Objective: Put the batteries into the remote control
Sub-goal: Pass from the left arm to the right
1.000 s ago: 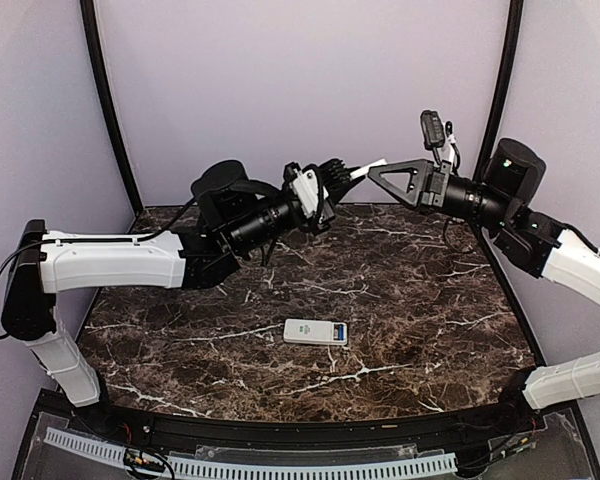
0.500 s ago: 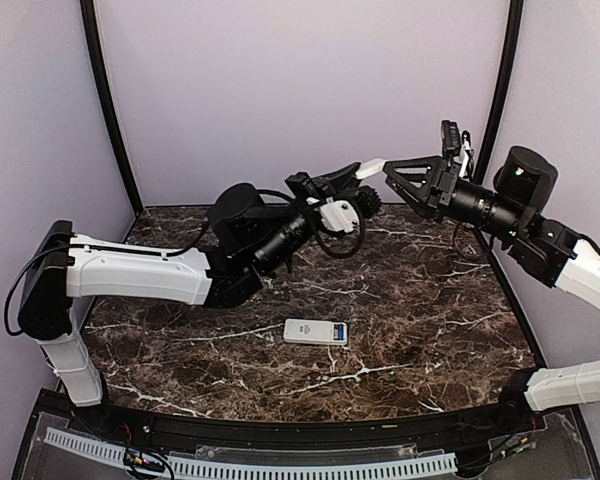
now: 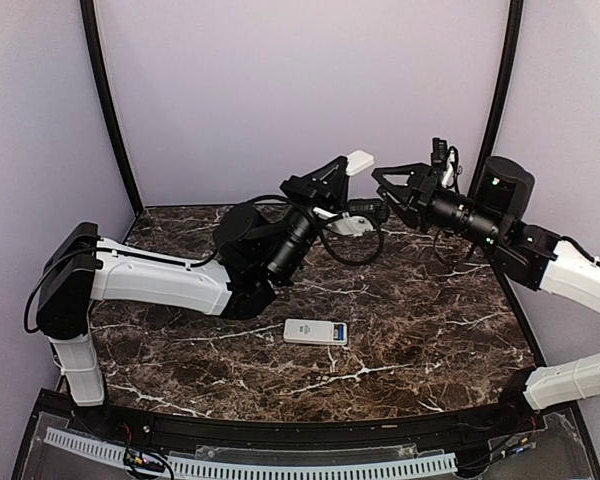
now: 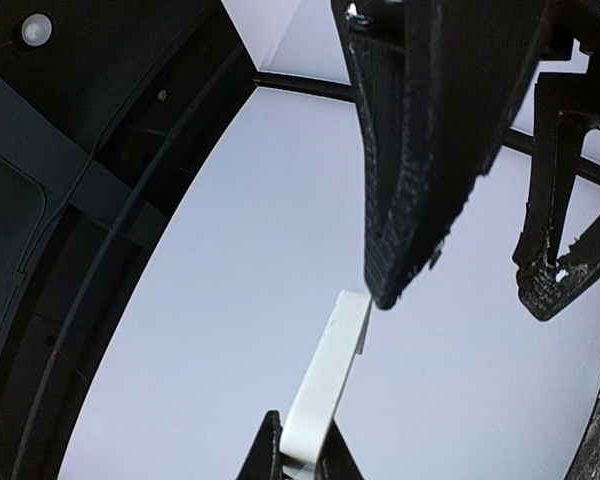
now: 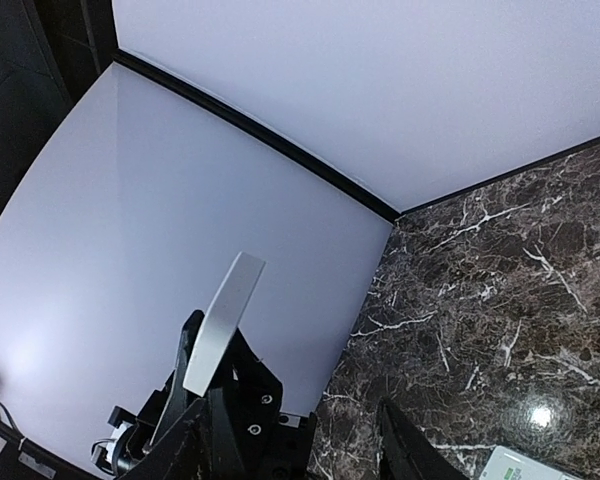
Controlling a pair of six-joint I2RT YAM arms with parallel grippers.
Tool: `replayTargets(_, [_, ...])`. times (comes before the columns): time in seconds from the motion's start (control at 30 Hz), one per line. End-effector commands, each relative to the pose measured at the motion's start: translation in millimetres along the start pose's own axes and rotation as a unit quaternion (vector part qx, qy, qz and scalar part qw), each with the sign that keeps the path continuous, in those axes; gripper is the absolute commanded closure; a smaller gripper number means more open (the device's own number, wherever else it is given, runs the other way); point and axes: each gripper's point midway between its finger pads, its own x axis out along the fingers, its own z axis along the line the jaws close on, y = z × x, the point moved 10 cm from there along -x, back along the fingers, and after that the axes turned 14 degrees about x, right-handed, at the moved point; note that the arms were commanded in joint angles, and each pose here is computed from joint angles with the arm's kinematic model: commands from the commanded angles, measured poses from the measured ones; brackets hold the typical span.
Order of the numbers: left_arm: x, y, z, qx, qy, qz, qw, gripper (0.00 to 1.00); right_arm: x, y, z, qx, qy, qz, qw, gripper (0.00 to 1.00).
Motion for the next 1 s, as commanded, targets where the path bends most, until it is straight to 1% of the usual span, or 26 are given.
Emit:
replayTargets(0.0, [-1,3,14,0.018,-0.028,0.02,0.999,1.0,9,-6,22,0.002,-0.058,-0.011,0.998,0.49])
replayTargets(0.23, [-3,1,10,0.021,-0.022,0.015,0.999,1.0,25,-3,25,0.002,-0.081,0.022,0.996,0.52])
replayTargets(0.37, [-4,0,8,0.021,-0.017,0.01,1.0,1.0,26,-2,26,0.003,-0.087,0.024,0.996,0.53])
replayTargets(0.5, [-7,-2,1,0.027,-0.007,-0.003,1.0,1.0,29,-3,27,0.009,-0.089,0.024,0.996,0.58])
replayTargets(0.63, [-10,-3,-4,0.03,0.0,-0.012,0.999,1.0,34,-5,32,0.01,-0.096,0.028,0.995,0.59])
replayTargets(0.77, [-11,-4,-5,0.034,0.002,-0.015,0.999,1.0,39,-5,30,0.018,-0.099,0.033,0.994,0.65])
replayTargets(0.97, [-15,-7,-9,0.042,0.007,-0.03,0.999,1.0,44,-5,32,0.015,-0.103,0.039,0.994,0.71])
